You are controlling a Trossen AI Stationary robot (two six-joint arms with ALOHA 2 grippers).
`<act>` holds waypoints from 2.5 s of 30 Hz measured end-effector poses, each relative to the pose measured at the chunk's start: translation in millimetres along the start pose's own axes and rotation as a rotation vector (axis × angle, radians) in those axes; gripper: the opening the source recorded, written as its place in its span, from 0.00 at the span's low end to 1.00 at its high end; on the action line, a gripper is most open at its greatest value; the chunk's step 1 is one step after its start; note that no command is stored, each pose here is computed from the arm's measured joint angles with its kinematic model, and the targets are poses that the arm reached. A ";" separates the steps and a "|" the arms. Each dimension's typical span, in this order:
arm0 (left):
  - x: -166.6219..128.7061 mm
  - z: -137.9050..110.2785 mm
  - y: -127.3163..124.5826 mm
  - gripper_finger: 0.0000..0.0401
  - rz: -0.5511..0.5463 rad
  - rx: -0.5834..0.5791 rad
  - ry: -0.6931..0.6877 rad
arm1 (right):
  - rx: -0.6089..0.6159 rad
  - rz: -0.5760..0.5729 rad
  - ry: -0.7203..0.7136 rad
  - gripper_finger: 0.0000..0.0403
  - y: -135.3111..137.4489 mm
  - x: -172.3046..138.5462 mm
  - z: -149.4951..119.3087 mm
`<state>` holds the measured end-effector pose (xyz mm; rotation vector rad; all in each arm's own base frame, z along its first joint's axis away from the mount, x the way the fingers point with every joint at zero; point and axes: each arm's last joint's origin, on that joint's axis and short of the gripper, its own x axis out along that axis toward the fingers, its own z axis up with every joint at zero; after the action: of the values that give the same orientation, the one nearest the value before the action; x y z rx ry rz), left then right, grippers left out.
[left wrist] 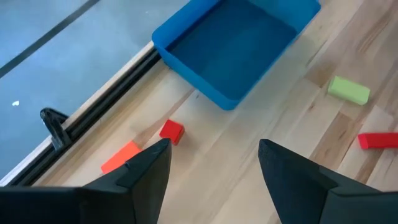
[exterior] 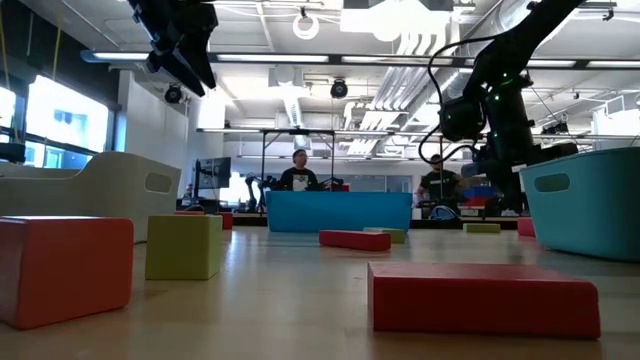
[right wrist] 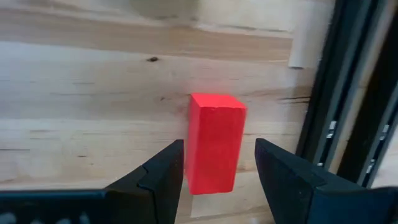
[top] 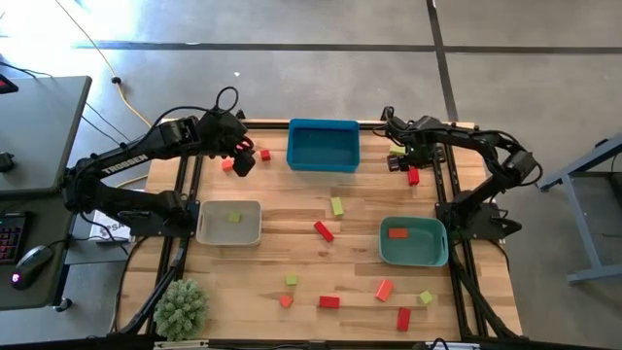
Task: Sort & place blocks by color
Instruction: Put the red block into the blue bin
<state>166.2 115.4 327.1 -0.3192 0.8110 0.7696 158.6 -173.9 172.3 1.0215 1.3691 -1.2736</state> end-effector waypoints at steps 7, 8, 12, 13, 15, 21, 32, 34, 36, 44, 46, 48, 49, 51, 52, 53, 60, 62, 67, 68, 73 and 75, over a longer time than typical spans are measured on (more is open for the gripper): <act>0.1 2.5 -0.4 0.57 -0.004 -0.004 -0.026 | -0.017 -0.044 0.061 0.46 4.6 15.3 3.6; 0.1 2.5 -0.4 0.57 -0.004 -0.004 -0.025 | -0.019 -0.047 0.068 0.46 5.1 17.2 4.3; 0.1 2.5 -0.4 0.58 -0.004 -0.004 -0.025 | -0.019 -0.061 0.093 0.46 6.1 24.3 6.8; 0.1 2.5 -0.4 0.58 -0.004 -0.004 -0.025 | -0.021 -0.064 0.098 0.46 6.1 26.2 7.6; 0.1 2.5 -0.4 0.58 -0.004 -0.004 -0.025 | -0.036 -0.067 0.111 0.46 6.0 29.0 8.8; 0.1 2.5 -0.4 0.57 -0.004 -0.004 -0.025 | -0.057 -0.064 0.108 0.39 6.2 30.6 10.4; 0.0 4.5 -0.7 0.57 -0.006 -0.011 -0.046 | -0.135 -0.042 0.097 0.26 4.8 24.9 9.5; 0.0 5.2 -0.8 0.58 -0.007 -0.026 -0.053 | -0.133 -0.027 0.084 0.26 3.0 19.7 8.2; 0.5 6.6 -1.0 0.58 -0.007 -0.049 -0.064 | -0.130 0.012 0.058 0.26 1.4 11.9 6.9; 11.1 9.2 -1.5 0.57 0.048 -0.104 -0.048 | -0.106 0.252 -0.166 0.26 -6.2 -40.3 6.5; 15.9 10.0 -1.2 0.57 0.060 -0.113 -0.035 | -0.106 0.317 -0.253 0.26 -7.4 -57.0 8.8; 21.0 10.7 -0.2 0.57 0.069 -0.119 -0.020 | -0.105 0.391 -0.355 0.26 -7.8 -74.3 12.3; 23.8 11.0 0.6 0.57 0.076 -0.123 -0.011 | -0.111 0.428 -0.405 0.26 -7.5 -82.0 14.3; 30.1 11.8 2.1 0.57 0.088 -0.139 0.007 | -0.125 0.502 -0.510 0.26 -6.4 -96.3 18.7; 33.2 12.0 3.2 0.57 0.094 -0.151 0.016 | -0.139 0.537 -0.569 0.26 -4.6 -103.2 21.5; 36.1 12.3 4.4 0.57 0.101 -0.164 0.025 | -0.157 0.570 -0.630 0.26 -2.2 -109.4 24.3; 51.2 13.1 11.5 0.57 0.136 -0.222 0.071 | -0.298 0.759 -0.950 0.26 21.5 -137.9 34.6; 53.3 13.0 12.1 0.57 0.140 -0.232 0.078 | -0.329 0.781 -1.017 0.26 27.9 -142.5 36.0; 54.4 13.0 11.9 0.57 0.140 -0.234 0.082 | -0.415 0.809 -1.119 0.26 49.1 -144.2 37.9; 54.4 13.0 11.9 0.57 0.140 -0.238 0.081 | -0.436 0.810 -1.128 0.26 54.4 -142.7 38.5; 54.4 13.0 11.9 0.57 0.141 -0.260 0.080 | -0.543 0.775 -1.083 0.26 82.8 -120.2 41.1; 54.4 12.9 11.7 0.57 0.136 -0.267 0.081 | -0.569 0.754 -1.028 0.26 94.0 -105.7 42.8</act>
<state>188.6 157.2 295.2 -0.5403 0.8130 1.0004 274.0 -203.3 259.8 0.2911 0.3952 -0.5817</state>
